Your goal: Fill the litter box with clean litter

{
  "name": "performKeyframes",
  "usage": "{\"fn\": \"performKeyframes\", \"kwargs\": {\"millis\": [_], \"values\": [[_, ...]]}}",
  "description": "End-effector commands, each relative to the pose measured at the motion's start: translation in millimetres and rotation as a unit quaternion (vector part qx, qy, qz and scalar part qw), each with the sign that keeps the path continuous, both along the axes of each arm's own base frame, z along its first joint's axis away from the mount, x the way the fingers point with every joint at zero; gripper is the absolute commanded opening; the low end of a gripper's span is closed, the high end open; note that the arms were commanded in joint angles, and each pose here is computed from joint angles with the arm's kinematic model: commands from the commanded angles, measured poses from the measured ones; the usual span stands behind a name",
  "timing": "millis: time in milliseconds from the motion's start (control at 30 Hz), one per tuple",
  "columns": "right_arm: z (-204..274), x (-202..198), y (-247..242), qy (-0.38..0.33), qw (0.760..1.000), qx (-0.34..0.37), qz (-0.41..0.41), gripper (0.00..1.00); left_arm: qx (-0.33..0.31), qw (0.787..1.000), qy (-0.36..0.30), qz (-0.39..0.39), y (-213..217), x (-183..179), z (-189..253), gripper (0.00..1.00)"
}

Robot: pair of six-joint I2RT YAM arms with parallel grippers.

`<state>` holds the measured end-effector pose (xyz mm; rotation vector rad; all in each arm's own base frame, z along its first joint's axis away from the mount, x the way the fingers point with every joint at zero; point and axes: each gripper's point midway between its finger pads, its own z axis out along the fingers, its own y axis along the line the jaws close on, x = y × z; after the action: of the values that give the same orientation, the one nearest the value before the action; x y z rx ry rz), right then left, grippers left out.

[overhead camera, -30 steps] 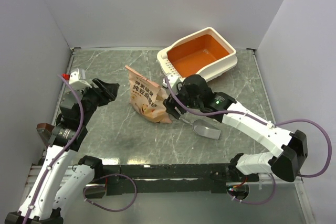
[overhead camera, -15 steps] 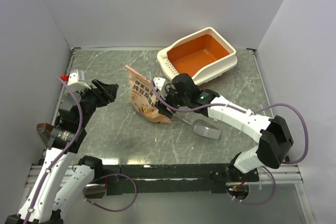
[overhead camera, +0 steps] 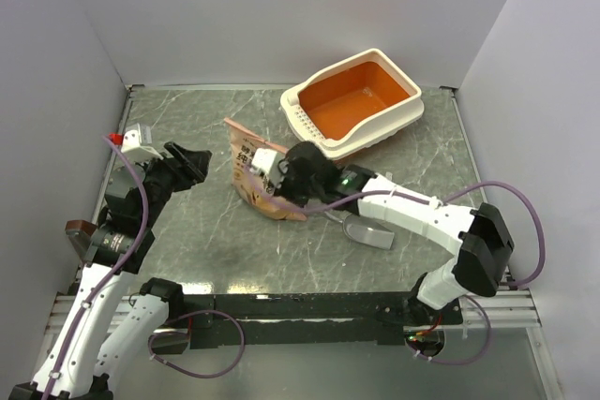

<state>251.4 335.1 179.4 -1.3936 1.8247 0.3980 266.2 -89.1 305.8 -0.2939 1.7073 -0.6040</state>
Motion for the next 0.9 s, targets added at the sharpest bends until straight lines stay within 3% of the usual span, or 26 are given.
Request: {"fn": "performKeyframes", "kwargs": {"millis": [0,33,100,400,500,667,867], "values": [[34,23,2,-0.148,0.983,-0.06,-0.088,0.0,0.008,1.0,-0.017,0.008,4,-2,8,0.68],[40,28,-6,-0.196,0.968,-0.092,-0.127,0.0,0.01,1.0,-0.017,0.009,5,-2,7,0.68],[31,36,-2,-0.224,0.956,-0.109,-0.157,0.0,0.011,1.0,-0.016,0.013,6,-1,7,0.68],[7,39,4,-0.2,0.954,-0.095,-0.204,0.02,0.02,1.0,-0.007,0.013,7,-1,0,0.68],[18,34,5,-0.187,0.96,-0.064,-0.199,0.26,0.019,1.0,-0.008,0.014,7,0,0,0.68],[46,17,0,-0.155,0.97,-0.019,-0.189,0.5,0.014,1.0,-0.007,0.008,4,0,-1,0.68],[91,-6,-33,-0.12,0.971,0.037,-0.202,0.61,0.014,1.0,-0.01,-0.001,2,-2,5,0.68]]}}
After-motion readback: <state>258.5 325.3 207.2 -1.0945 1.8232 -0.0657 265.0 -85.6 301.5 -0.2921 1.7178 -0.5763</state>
